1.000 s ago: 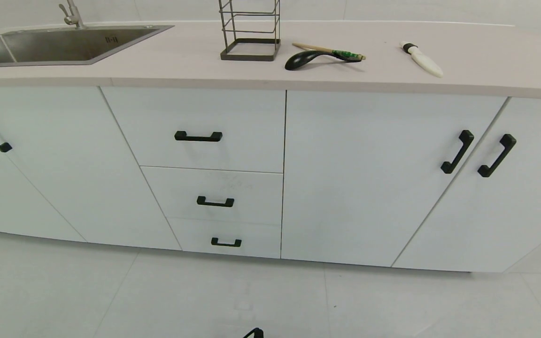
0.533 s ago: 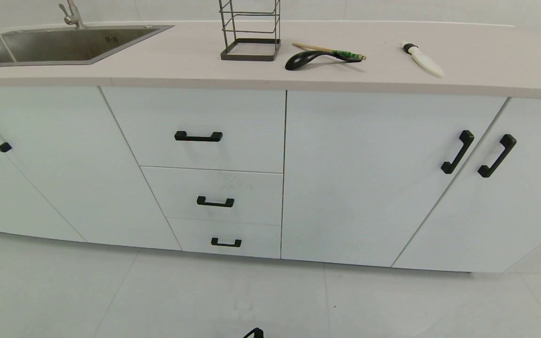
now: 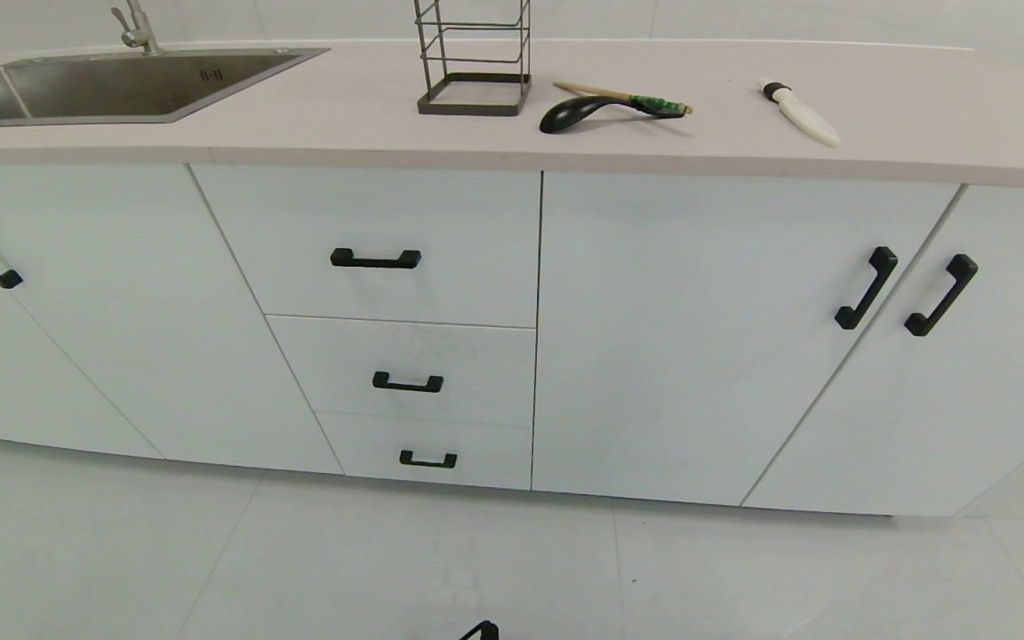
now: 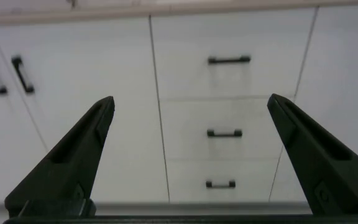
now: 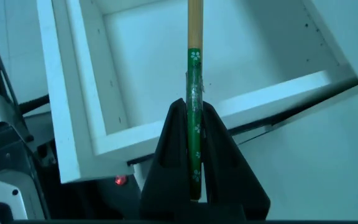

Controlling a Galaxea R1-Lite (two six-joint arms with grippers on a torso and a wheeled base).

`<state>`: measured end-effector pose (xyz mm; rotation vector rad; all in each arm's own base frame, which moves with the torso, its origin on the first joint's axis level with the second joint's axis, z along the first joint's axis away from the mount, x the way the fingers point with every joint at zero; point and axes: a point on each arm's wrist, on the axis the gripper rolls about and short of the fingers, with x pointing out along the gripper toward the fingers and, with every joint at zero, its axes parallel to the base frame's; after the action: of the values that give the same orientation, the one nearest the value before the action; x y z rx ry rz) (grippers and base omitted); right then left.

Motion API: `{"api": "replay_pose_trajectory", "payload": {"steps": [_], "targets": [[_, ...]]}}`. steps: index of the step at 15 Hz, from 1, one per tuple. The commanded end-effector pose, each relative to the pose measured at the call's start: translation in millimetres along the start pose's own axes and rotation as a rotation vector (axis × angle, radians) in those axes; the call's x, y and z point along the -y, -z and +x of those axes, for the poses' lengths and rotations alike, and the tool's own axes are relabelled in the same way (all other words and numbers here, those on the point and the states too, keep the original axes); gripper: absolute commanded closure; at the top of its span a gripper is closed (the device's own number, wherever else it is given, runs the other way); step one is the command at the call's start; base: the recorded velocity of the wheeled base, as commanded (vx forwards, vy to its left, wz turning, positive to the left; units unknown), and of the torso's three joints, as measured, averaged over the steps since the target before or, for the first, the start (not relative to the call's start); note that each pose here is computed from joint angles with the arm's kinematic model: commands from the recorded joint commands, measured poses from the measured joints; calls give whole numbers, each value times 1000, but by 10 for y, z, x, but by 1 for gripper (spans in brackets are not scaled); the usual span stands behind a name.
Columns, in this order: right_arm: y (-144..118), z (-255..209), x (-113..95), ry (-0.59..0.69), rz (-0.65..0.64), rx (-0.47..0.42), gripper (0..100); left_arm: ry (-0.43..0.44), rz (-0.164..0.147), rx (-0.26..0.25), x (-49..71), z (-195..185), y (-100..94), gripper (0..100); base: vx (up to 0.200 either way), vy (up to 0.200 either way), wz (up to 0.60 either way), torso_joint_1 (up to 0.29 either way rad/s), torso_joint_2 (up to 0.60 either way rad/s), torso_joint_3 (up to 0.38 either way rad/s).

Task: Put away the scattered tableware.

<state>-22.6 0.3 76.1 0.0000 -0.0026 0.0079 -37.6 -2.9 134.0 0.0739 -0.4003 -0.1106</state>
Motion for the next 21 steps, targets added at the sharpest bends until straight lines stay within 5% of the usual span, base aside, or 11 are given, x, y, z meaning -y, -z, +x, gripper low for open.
{"api": "replay_pose_trajectory", "payload": {"steps": [1,3,7,9,10,11,13,15,18,20,21], "targets": [[-1,1,0,-1,0,-1,100,112,5,-10,-18,135,-316,0,0,0,0,0,0,0],[-1,1,0,-1,0,-1,100,211,61,-44,-33,372,-532,0,0,0,0,0,0,0],[-1,1,0,-1,0,-1,100,426,317,-53,-64,879,-779,0,0,0,0,0,0,0],[-1,1,0,-1,0,-1,100,504,359,-52,-69,1034,-806,0,0,0,0,0,0,0],[-1,1,0,-1,0,-1,100,545,422,-80,-69,1125,-717,0,0,0,0,0,0,0],[-1,1,0,-1,0,-1,100,554,434,-94,-71,1165,-687,0,0,0,0,0,0,0],[-1,1,0,-1,0,-1,100,639,520,-176,-72,1529,-489,0,0,0,0,0,0,0],[-1,1,0,-1,0,-1,100,821,643,-198,68,1776,-224,0,0,0,0,0,0,0],[-1,1,0,-1,0,-1,100,957,714,-402,298,1718,4,0,0,0,0,0,0,0],[-1,1,0,-1,0,-1,100,1026,730,-454,446,1846,184,0,0,0,0,0,0,0],[-1,1,0,-1,0,-1,100,1074,769,-462,571,2035,424,0,0,0,0,0,0,0]]}}
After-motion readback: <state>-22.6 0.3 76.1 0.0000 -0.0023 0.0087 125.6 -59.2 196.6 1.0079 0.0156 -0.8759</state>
